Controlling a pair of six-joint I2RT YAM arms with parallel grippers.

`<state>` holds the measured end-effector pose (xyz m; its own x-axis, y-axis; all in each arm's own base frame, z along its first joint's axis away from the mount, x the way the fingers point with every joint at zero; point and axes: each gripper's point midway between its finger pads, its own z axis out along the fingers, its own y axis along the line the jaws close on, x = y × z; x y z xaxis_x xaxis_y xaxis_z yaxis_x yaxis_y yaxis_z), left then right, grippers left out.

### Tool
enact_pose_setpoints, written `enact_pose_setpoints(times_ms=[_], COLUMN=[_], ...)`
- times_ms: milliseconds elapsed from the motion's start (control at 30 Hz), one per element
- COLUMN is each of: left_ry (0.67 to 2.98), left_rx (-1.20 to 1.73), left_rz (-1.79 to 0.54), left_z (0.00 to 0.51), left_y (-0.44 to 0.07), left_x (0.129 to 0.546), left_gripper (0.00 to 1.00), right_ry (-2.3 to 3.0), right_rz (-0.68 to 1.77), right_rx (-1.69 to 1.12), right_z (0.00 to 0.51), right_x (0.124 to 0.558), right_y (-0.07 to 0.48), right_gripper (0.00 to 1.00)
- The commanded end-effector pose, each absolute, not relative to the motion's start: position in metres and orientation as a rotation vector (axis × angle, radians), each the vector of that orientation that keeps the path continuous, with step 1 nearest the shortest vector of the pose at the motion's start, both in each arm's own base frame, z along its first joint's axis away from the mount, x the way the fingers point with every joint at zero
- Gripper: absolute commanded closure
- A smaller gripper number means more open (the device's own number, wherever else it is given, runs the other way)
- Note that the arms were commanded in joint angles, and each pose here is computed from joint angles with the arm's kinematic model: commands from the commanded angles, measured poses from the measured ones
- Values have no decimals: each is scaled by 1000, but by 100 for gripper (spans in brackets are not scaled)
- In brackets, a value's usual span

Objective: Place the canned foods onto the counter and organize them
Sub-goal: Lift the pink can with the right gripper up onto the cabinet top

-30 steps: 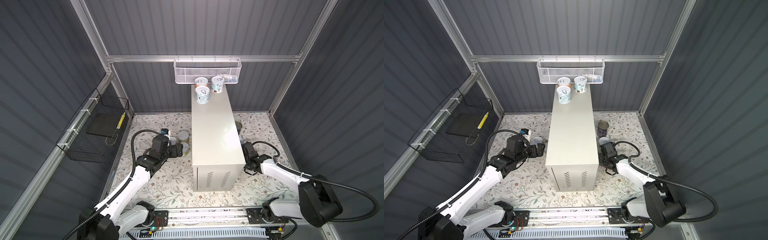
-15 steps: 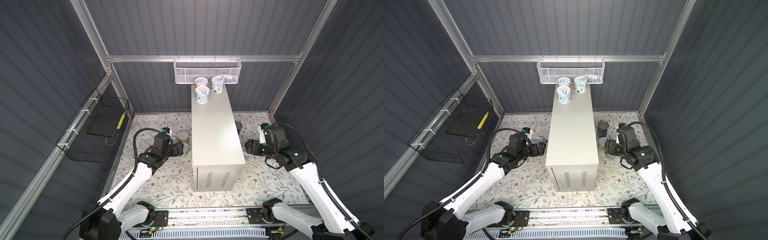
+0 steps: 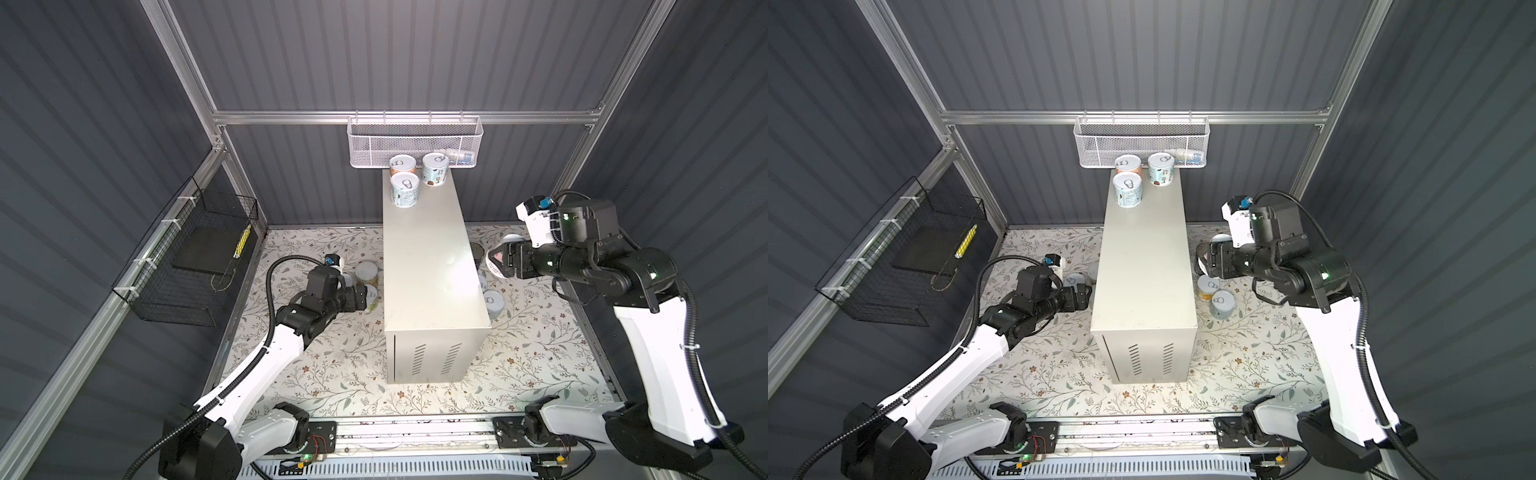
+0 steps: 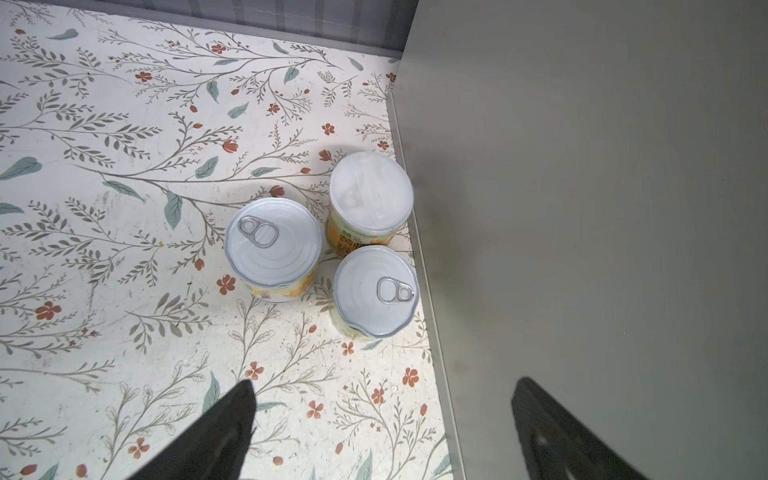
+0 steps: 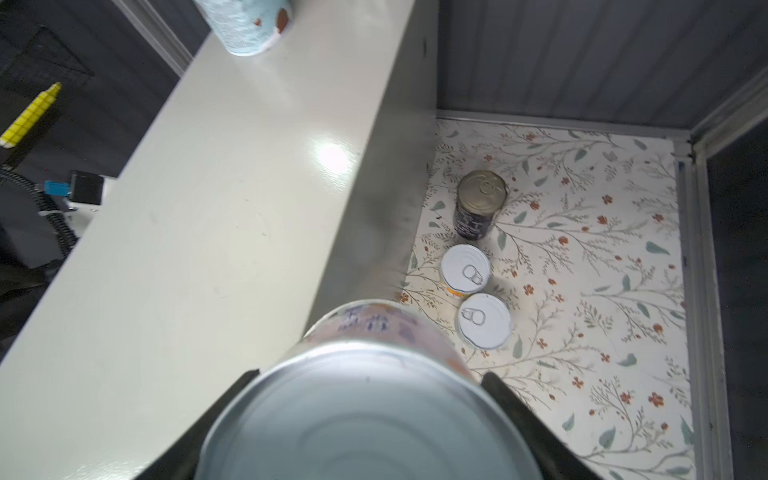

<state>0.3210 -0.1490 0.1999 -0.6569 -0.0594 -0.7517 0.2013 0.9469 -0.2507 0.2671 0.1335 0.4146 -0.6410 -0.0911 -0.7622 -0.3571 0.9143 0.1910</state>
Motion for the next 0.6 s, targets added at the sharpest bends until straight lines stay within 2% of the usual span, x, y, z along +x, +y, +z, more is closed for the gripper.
enact_pose_setpoints(times_ms=[0, 333, 567], left_ry=[2252, 2325, 2318], left_rx=[143, 177, 186], left_rz=[-426, -438, -443], left_z=[214, 199, 199], left_y=[-155, -162, -163], left_x=[322, 323, 323], left_gripper=[3, 2, 2], right_ry=[2204, 2192, 2238], right_rz=[420, 397, 341], right_rx=[-419, -558, -592], right_z=[433, 439, 422], right_x=[266, 289, 302], right_y=[153, 205, 221], right_gripper=[100, 100, 100])
